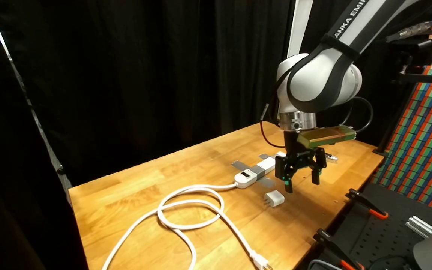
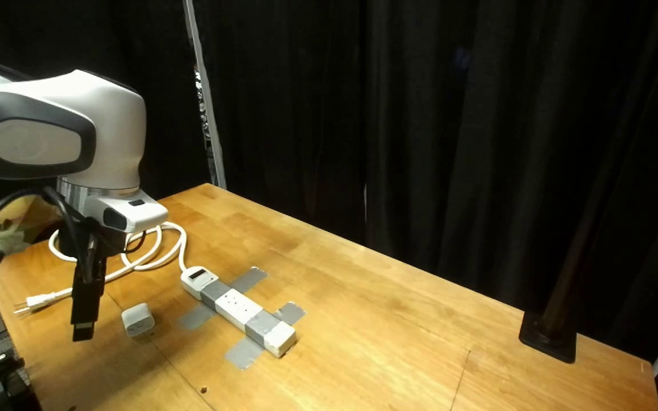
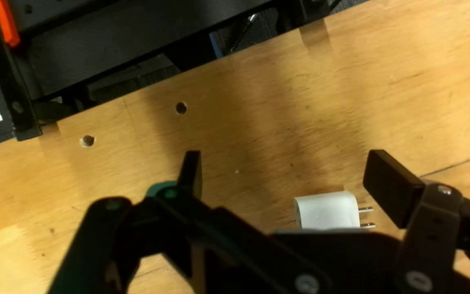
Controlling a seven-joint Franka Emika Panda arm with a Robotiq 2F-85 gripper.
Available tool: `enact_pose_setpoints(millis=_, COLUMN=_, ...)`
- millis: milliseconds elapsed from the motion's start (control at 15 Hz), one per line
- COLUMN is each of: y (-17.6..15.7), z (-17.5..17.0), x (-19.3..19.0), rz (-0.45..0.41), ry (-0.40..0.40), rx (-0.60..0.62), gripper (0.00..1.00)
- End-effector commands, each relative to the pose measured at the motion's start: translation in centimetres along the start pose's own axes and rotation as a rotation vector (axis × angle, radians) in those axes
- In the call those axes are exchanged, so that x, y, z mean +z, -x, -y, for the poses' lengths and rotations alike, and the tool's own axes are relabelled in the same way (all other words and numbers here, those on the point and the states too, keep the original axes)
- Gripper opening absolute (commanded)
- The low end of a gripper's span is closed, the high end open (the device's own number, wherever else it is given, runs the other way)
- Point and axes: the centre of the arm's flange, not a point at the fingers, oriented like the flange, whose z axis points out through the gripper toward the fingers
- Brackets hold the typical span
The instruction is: Plug the charger into the adapter
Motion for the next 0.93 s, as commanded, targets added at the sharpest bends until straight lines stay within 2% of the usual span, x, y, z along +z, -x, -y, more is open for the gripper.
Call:
enact_pose_setpoints(millis=0, y=-0.8, z=-0.7, x=2.0, rz=-0.028, ry=-0.052, rx=-0.076, gripper=1.0)
enact_pose_setpoints(millis=267, y=-1.5, z=-0.7, x=3.5, rz=-0.221, ry=-0.125, rx=-0.093, gripper=1.0)
enact_pose_setpoints(millis=400, y=-1.6, z=-0.4, x=4.1, rz=-0.281, ry=-0.114, rx=-0.098, gripper=1.0)
enact_pose_setpoints(millis=733, y=-1.0, z=-1.0, x=5.0, rz=-0.212, ry=0.022, rx=-0.161, gripper=1.0)
enact_pose_setpoints(millis=867, y=-0.9, z=-1.4, x=4.5, rz=-0.225, ry=0.033, rx=-0.173, gripper=1.0)
